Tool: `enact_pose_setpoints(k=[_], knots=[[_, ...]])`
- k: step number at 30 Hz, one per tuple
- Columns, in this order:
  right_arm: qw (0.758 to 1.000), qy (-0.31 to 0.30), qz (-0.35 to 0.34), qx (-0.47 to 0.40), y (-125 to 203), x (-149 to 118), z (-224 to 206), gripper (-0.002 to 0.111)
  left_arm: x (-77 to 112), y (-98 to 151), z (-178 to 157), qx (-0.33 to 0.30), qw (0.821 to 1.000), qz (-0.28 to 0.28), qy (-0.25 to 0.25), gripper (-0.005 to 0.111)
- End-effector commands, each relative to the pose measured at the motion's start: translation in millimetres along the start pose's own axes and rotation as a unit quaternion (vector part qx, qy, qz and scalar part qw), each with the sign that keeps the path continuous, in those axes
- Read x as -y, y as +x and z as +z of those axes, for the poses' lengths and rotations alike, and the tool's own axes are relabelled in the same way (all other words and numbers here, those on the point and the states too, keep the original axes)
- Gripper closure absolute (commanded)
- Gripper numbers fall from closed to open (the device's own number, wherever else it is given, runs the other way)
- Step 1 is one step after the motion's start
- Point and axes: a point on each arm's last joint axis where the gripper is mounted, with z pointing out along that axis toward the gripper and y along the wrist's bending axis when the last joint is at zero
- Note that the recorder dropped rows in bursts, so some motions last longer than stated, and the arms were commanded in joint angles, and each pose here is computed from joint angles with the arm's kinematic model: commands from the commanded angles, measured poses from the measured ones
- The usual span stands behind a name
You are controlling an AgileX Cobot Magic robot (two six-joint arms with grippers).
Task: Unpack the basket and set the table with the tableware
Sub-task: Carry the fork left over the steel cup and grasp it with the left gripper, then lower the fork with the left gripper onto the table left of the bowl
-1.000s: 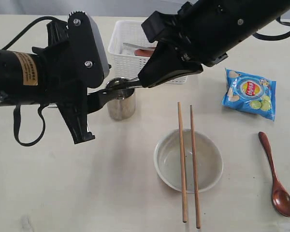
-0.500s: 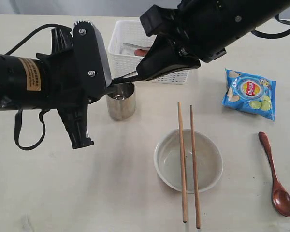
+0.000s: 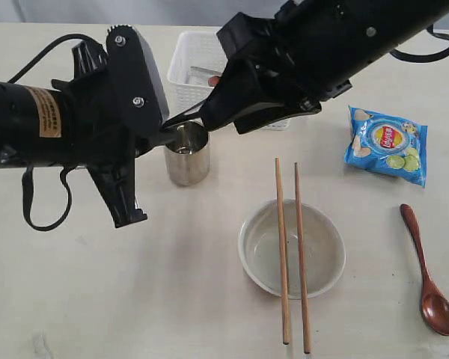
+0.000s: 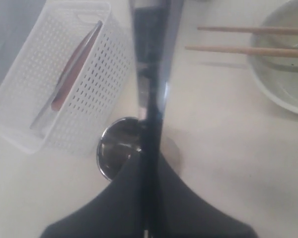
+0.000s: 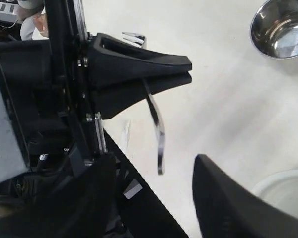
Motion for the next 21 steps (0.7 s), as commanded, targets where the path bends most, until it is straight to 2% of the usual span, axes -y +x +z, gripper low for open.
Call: enact_pose_setpoints(k=[1, 4, 7, 11, 16, 21], knots=[[1.0, -0.004, -0.012, 0.022, 3.5, -9.7, -11.4, 0.061, -4.9, -5.8, -4.4, -0.023, 0.998, -0.048, 0.013, 0.107], [0.999, 0.012, -0.023, 0.034, 11.5, -18.6, -26.4, 0.061, -12.0, -14.9, -10.5, -0.038, 0.996, -0.078, 0.02, 0.107], [0.998, 0.041, -0.025, 0.046, 23.2, -27.1, -44.3, 0.061, -20.0, -25.4, -19.9, -0.049, 0.989, -0.141, 0.021, 0.107], [0.99, 0.118, -0.018, 0.081, 38.1, -30.4, -69.7, 0.061, -27.2, -28.8, -31.9, -0.109, 0.961, -0.255, 0.016, 0.107], [0.972, 0.21, -0.004, 0.102, 47.1, -23.0, -87.0, 0.061, -19.5, -20.5, -38.5, -0.184, 0.93, -0.315, 0.038, 0.107], [0.958, 0.263, 0.008, 0.109, 46.8, -13.6, -91.6, 0.061, -6.1, -17.4, -37.2, -0.202, 0.886, -0.412, 0.067, 0.107]])
